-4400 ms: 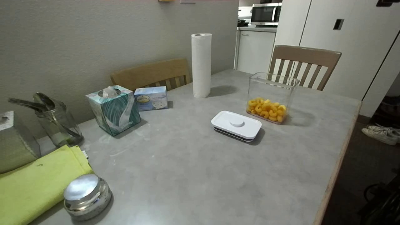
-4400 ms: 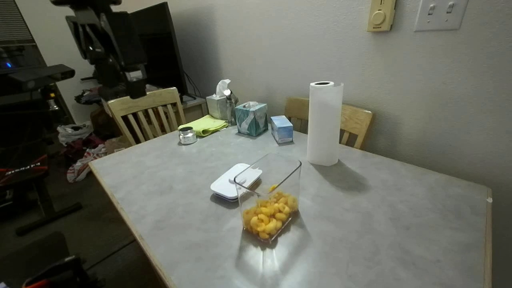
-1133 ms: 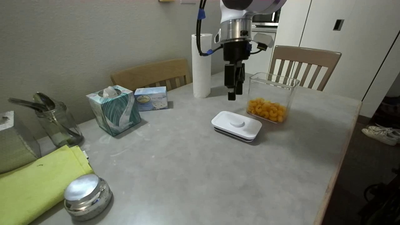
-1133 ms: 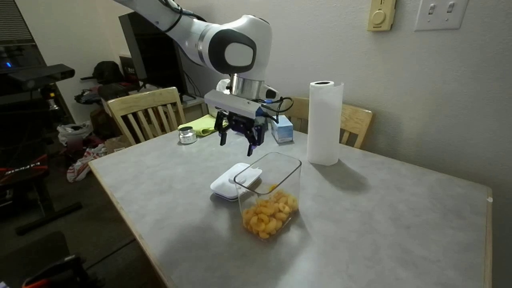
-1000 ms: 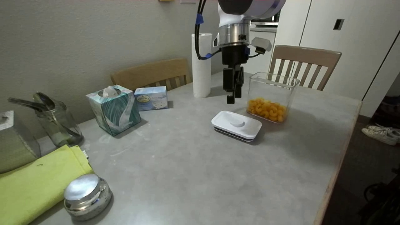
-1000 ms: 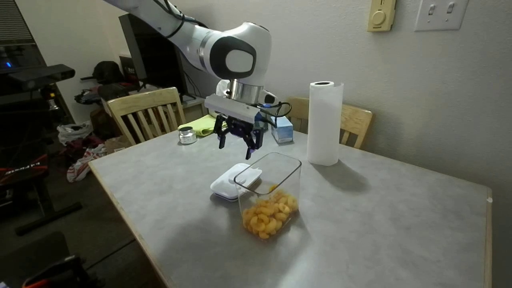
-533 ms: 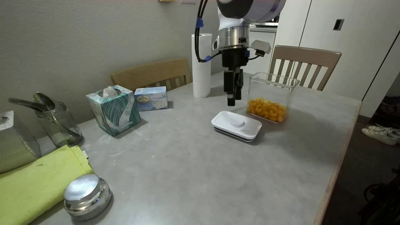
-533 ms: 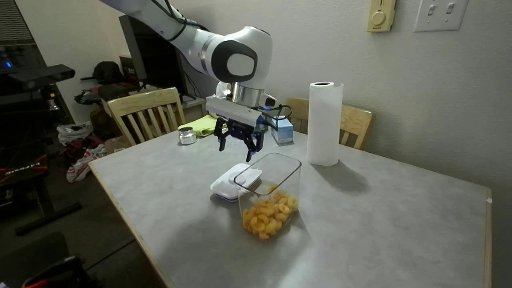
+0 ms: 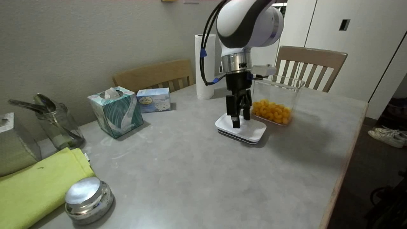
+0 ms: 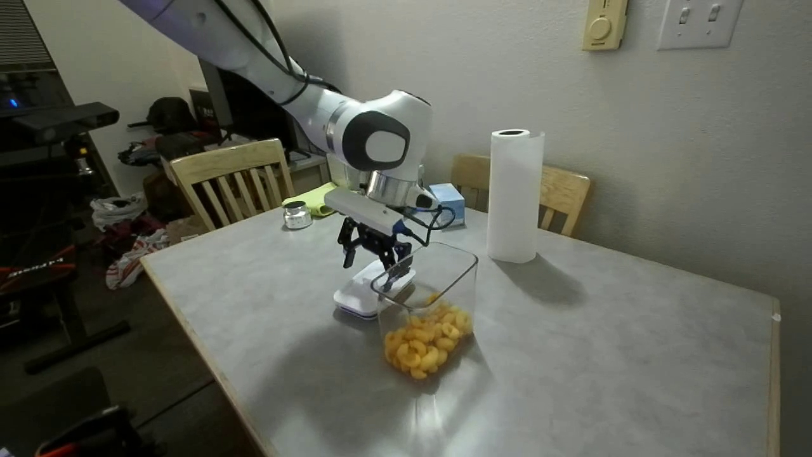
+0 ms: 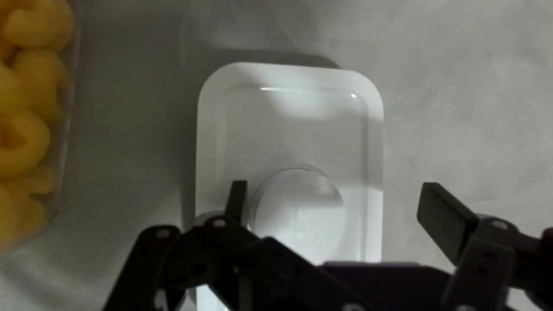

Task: Put the lid on the clear storage bowl then push the button on the lid

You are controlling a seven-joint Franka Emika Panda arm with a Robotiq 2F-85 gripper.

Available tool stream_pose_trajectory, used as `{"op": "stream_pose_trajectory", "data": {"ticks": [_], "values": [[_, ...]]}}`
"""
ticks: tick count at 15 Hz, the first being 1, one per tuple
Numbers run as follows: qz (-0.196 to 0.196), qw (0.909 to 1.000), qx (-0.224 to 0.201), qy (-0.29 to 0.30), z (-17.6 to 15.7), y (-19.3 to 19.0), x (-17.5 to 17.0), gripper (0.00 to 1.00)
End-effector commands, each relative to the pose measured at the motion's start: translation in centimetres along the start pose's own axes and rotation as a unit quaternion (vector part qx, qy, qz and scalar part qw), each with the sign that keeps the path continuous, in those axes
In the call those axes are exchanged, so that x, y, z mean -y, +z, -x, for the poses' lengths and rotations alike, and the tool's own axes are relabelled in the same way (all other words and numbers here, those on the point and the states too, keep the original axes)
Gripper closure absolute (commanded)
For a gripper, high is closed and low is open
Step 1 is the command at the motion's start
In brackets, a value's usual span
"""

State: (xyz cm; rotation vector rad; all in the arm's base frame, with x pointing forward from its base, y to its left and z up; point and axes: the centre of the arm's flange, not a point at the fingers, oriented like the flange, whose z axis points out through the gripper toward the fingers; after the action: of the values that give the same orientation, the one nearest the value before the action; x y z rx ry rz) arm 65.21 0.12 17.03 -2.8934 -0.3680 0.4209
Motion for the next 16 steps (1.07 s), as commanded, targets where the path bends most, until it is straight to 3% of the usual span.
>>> {"op": "stream_pose_trajectory", "data": {"ticks": [1,10,13,16], "values": [[0.016,0.9995,0.008,0.025,-1.5,1.4,-1.0,0.0],[0.044,0.9986,-0.008,0.028,-2.4,-0.5,-1.1,0.0],[0.044,0.9987,-0.009,0.024,-2.8,-0.5,-0.9,0.16],[0.045,0.9988,-0.006,0.015,-3.1,-0.1,-0.5,0.14]]}}
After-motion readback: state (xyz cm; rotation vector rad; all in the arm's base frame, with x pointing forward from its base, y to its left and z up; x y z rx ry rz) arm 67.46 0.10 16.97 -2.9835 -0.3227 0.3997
